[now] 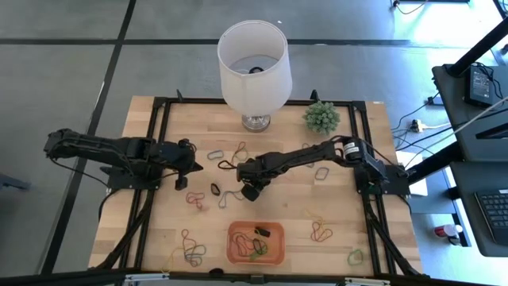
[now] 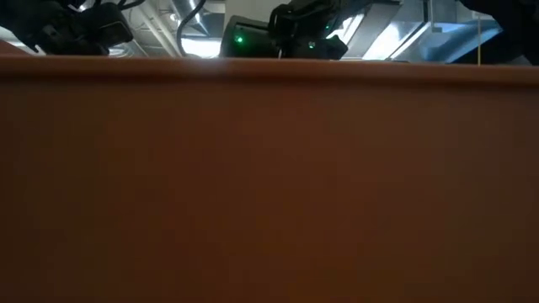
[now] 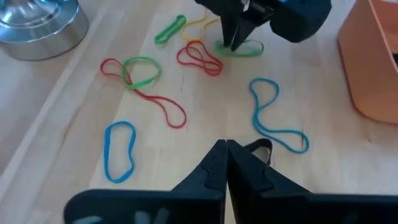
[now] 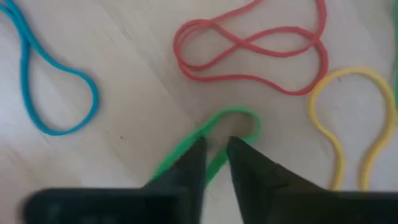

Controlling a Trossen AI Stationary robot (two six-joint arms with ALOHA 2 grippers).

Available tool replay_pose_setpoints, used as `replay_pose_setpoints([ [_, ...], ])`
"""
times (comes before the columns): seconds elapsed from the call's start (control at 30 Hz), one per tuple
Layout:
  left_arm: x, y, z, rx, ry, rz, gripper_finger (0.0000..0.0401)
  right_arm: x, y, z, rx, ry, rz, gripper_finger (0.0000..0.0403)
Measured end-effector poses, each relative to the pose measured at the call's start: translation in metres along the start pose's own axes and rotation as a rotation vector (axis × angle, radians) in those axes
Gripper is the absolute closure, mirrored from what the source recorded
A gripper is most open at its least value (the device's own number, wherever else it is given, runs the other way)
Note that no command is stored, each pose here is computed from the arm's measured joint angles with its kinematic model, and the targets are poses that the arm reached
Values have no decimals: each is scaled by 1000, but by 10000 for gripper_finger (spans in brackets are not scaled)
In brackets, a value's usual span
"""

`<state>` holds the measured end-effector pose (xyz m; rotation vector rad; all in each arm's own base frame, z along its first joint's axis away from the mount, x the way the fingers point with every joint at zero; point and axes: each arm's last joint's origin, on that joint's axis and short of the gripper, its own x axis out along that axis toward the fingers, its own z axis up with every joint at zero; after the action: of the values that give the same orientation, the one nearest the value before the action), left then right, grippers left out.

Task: Pick and place rubber bands into bin
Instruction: Put the green rubber band into the orange bin

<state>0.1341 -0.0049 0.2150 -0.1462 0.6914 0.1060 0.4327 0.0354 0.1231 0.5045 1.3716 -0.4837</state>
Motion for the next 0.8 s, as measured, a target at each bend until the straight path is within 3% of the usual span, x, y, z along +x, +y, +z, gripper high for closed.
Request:
replay_pose_setpoints([
  [0.1,1,0,0,-15,4,0,399,-3,3,-3,-79,-17,-19,392],
  [0.23,1,0,0,-17,3,-5,399,-22,6,-10,-134,-48,-31,390],
  [0.3,1,-1,0,-19,7,-23,399,-41,7,-20,-156,-53,-43,397],
  [0.4,1,-2,0,-51,16,-58,399,-87,14,-29,-173,-171,1,398],
  [0.5,0,-3,-1,-87,20,-64,399,-119,19,-44,-152,-261,3,399],
  [0.63,0,-6,-2,-89,29,-85,399,-165,28,-70,-96,-401,88,400],
  [0.8,0,-11,-3,-67,35,-108,399,-169,35,-84,-7,-441,77,401],
])
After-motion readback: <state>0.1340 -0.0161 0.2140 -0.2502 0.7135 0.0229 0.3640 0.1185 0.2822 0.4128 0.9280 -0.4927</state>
